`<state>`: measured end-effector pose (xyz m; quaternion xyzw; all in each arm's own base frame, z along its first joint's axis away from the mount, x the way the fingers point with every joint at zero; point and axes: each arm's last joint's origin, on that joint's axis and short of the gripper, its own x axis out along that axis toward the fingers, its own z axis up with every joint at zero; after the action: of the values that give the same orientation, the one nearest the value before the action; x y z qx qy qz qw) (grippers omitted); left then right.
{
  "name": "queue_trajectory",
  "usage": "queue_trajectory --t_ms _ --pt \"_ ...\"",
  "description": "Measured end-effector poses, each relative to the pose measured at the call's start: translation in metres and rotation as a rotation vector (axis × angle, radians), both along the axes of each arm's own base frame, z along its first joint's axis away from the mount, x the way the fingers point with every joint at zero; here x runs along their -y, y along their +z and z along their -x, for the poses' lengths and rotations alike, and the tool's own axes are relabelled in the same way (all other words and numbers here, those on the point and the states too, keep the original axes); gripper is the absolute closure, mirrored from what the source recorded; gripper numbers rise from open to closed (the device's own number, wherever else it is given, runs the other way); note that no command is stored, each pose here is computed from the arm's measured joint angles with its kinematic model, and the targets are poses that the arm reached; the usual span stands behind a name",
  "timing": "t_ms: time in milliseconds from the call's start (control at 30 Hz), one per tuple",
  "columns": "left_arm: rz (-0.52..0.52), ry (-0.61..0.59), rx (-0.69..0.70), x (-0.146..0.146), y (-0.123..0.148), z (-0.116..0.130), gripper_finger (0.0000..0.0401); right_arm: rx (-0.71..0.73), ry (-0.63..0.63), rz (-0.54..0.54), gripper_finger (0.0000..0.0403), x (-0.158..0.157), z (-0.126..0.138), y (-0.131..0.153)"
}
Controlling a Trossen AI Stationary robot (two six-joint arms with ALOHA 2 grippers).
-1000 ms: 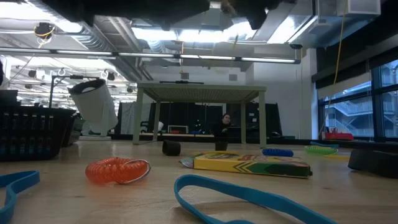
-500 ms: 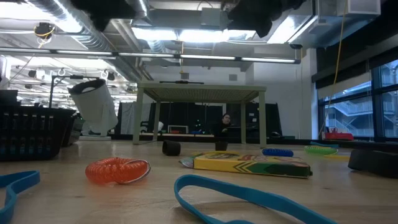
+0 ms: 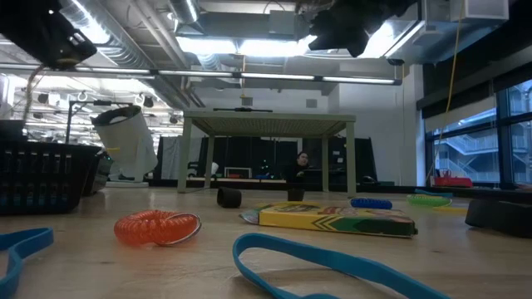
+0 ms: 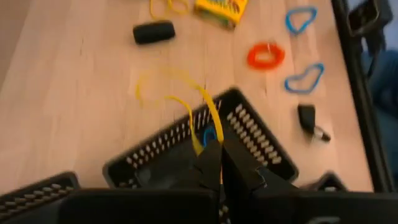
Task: Pick & Place Office Desk Supplies
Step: Put the yellow rubber band into the middle black bin
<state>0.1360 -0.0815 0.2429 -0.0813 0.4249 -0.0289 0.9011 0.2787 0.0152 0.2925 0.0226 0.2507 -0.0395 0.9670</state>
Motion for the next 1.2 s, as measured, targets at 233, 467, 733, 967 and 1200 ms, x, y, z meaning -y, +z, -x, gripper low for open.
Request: queue_trajectory --t_ms 233,467,733,967,1200 --pt "-0.003 -0.074 -0.005 0.006 0.0 0.005 0.0399 0.001 0.0 0.0 0.0208 0.0 0.0 0.0" --pt "0.063 -0.131 -0.045 0.013 0.0 0.01 0.0399 0.001 0.0 0.0 0.0208 0.0 0.0 0.0" --pt "-0.02 -0.123 0.004 0.014 0.0 0.011 0.0399 0.001 0.0 0.0 0.0208 0.0 0.0 0.0" --pt "-0.054 0.034 0.064 0.01 0.001 0.009 0.0399 0.0 0.0 0.0 0.0208 0.0 0.0 0.0" --pt "-0.015 0.072 0.054 0.011 0.0 0.009 0.0369 -0.019 0.0 0.002 0.0208 0.0 0.001 -0.002"
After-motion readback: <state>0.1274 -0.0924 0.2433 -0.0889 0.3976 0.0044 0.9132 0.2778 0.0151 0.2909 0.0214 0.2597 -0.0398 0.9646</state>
